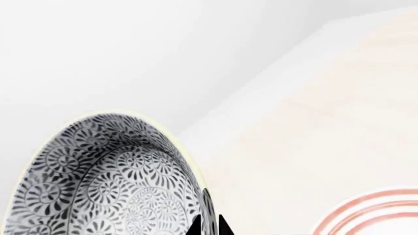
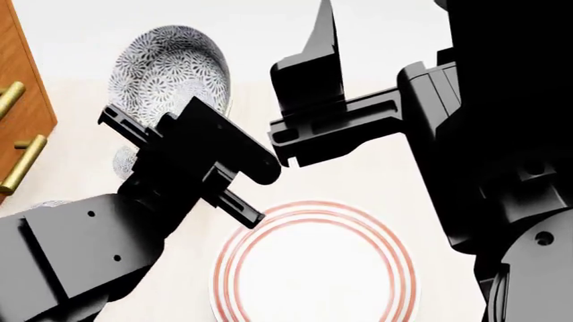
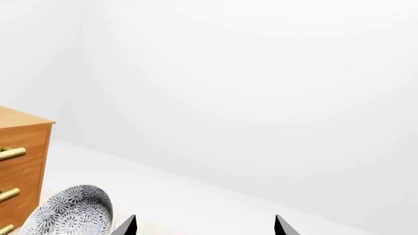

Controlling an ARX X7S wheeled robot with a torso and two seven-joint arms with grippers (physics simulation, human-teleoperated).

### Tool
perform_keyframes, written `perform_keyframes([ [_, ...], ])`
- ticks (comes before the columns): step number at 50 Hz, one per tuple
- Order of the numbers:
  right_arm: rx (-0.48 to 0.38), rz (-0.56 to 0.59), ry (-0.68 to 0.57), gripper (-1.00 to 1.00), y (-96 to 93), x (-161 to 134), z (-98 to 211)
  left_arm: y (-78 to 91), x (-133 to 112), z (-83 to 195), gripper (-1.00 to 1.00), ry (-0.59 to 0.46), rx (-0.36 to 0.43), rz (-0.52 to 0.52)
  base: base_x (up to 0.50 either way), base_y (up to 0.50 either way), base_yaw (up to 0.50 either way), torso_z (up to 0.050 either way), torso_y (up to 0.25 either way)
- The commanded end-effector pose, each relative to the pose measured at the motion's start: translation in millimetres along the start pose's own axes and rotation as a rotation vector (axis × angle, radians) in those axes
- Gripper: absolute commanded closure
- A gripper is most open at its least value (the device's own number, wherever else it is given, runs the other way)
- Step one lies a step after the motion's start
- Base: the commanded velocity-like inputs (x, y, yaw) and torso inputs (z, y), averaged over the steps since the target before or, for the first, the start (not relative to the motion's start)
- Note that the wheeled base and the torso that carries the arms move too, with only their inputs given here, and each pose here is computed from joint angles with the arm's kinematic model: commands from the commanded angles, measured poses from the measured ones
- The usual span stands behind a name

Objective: Put the bowl at the front on the plate.

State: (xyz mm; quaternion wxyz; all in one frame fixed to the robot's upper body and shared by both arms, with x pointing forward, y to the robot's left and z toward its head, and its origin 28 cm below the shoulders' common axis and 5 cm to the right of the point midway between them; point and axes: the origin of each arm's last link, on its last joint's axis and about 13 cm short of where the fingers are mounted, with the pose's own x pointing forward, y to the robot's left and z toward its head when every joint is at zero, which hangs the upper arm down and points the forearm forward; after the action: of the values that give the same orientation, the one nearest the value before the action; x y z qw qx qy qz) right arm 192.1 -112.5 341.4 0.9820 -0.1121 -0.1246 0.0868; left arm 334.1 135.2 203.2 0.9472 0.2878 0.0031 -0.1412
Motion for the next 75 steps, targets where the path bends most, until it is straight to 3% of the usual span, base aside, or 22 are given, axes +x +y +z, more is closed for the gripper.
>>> perform_keyframes([
  [1,-0.004,0.005,-0.001,-1.0,0.5,-1,2,-8.0,4,1,1.0,-0.014,0.034,0.024,0.0,0.0,0.0,0.0,0.0],
  [33,-0.011,0.008,-0.01,-1.0,-1.4,-7,6,-39.6,7,2,1.0,-0.02,0.126,-0.069,0.0,0.0,0.0,0.0,0.001],
  [75,-0.015,-0.004,0.004,-1.0,0.2,-13,6,-43.2,16,23,1.0,0.107,0.227,-0.371,0.0,0.0,0.0,0.0,0.0],
])
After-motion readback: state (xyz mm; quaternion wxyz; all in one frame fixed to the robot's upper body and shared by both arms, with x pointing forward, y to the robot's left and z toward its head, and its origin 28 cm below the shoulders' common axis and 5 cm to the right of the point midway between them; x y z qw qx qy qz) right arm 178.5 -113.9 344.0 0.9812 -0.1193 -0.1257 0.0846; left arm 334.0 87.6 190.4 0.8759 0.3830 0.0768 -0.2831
